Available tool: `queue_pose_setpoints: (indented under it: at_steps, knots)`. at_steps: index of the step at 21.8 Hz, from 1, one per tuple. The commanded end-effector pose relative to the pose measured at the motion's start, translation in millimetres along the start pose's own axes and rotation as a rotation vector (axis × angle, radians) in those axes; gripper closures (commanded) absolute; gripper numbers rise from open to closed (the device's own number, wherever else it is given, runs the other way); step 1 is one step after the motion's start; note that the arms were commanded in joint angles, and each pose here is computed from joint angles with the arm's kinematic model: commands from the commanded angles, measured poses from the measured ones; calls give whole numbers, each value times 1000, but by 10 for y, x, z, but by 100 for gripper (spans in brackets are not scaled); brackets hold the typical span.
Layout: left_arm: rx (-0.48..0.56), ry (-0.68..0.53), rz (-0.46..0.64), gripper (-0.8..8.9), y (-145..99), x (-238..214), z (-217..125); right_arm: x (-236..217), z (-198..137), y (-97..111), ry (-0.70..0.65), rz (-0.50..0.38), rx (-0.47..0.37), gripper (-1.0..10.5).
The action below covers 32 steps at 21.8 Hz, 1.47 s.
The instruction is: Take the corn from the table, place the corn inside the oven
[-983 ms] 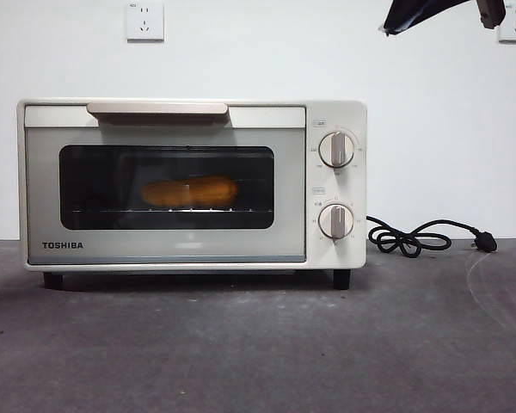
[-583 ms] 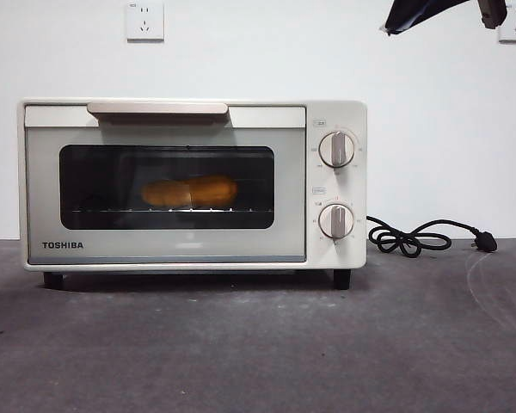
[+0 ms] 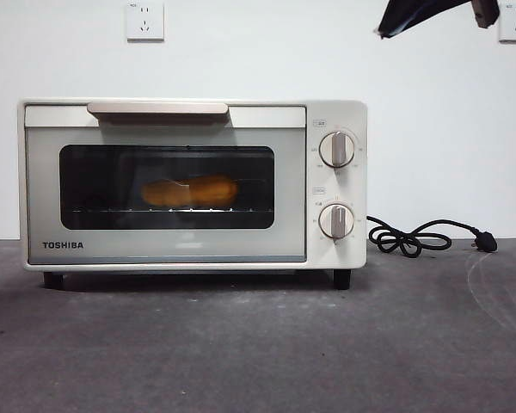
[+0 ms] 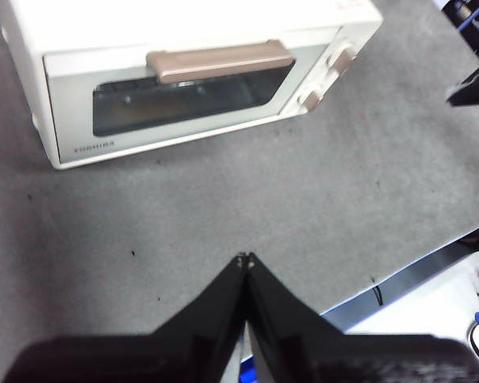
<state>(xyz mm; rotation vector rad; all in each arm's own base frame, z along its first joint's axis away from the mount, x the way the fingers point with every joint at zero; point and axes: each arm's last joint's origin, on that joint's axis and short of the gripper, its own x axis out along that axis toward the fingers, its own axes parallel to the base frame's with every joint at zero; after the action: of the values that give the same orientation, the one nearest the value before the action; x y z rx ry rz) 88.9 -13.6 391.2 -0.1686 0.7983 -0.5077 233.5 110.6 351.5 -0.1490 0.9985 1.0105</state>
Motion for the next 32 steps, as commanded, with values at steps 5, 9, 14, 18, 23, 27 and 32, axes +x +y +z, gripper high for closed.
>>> queue_pose_setpoints:
  at_steps: [5,9,14,18,23,27,32]
  knots:
    - [-38,64,8,817,165,267,205,-23,153,-47,-122,-110,-91,947]
    - [35,-55,67,817,168,243,310,-52,278,-94,-219,-233,-151,947]
    - [146,-273,84,817,28,2,325,-110,416,-137,-335,-379,-203,947]
    - [264,-489,76,817,-127,-232,311,-129,448,-151,-361,-437,-208,947]
    - [488,-891,39,817,-271,-424,278,-131,451,-153,-363,-445,-208,947]
    - [599,-1125,28,817,-208,-285,53,-131,451,-153,-363,-444,-208,947]
    - [615,-1227,105,817,56,187,-384,-131,451,-152,-363,-444,-208,947]
